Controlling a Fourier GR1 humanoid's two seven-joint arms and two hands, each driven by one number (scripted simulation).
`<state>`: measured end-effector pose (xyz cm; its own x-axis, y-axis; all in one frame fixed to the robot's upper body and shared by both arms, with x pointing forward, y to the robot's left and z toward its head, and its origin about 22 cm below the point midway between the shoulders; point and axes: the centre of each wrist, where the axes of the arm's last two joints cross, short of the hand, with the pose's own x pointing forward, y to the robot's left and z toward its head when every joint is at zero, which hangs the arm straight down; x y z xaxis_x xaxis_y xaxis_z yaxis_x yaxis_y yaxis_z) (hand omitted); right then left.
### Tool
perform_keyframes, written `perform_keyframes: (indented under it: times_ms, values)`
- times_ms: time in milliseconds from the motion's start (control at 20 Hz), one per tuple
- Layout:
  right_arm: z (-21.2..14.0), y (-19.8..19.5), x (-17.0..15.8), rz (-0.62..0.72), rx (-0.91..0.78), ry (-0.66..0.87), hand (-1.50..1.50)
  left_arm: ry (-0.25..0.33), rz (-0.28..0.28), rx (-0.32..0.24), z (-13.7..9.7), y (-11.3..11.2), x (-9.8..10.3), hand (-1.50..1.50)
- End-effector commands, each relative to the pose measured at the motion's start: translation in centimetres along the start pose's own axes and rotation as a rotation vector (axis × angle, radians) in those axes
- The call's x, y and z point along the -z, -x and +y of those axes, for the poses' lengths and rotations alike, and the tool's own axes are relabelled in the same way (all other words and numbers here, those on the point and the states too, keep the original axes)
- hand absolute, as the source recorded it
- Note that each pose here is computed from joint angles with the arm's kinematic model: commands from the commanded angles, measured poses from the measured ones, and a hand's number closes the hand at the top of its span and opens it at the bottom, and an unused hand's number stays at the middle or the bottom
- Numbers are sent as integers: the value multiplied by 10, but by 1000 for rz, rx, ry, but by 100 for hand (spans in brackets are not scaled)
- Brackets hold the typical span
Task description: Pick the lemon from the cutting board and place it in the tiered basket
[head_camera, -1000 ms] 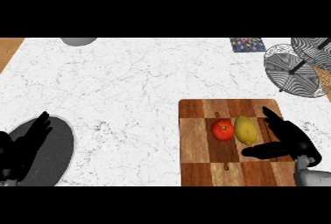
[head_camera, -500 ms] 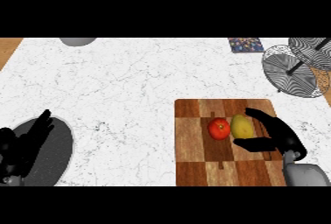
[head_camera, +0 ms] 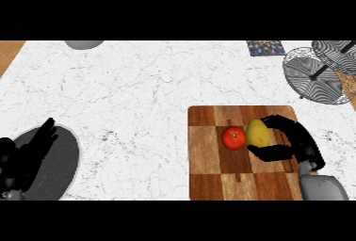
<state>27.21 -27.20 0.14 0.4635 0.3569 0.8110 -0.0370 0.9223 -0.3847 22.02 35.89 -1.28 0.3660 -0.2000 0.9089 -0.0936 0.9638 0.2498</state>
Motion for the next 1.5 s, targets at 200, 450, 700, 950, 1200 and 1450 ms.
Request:
perform_keyframes:
  times_ms: [200, 450, 700, 950, 1200, 1450]
  values:
    - [23, -77, 5, 28, -138, 226, 150, 24, -15, 16, -1, -10, 5, 0]
    - [43, -137, 21, 84, -390, 460, 150, 89, -51, 45, -16, -22, 15, 0]
    - [77, -207, 21, 127, -491, 707, 150, 104, -37, 54, -23, -17, 16, 0]
    - [87, -278, 12, 73, -529, 945, 150, 96, -21, 29, -27, -17, 19, 0]
    - [101, -320, 6, 61, -548, 1041, 150, 48, -27, 20, -31, -18, 18, 0]
    - [82, -350, 4, 21, -458, 1066, 150, 24, -5, 1, -15, 4, 19, 0]
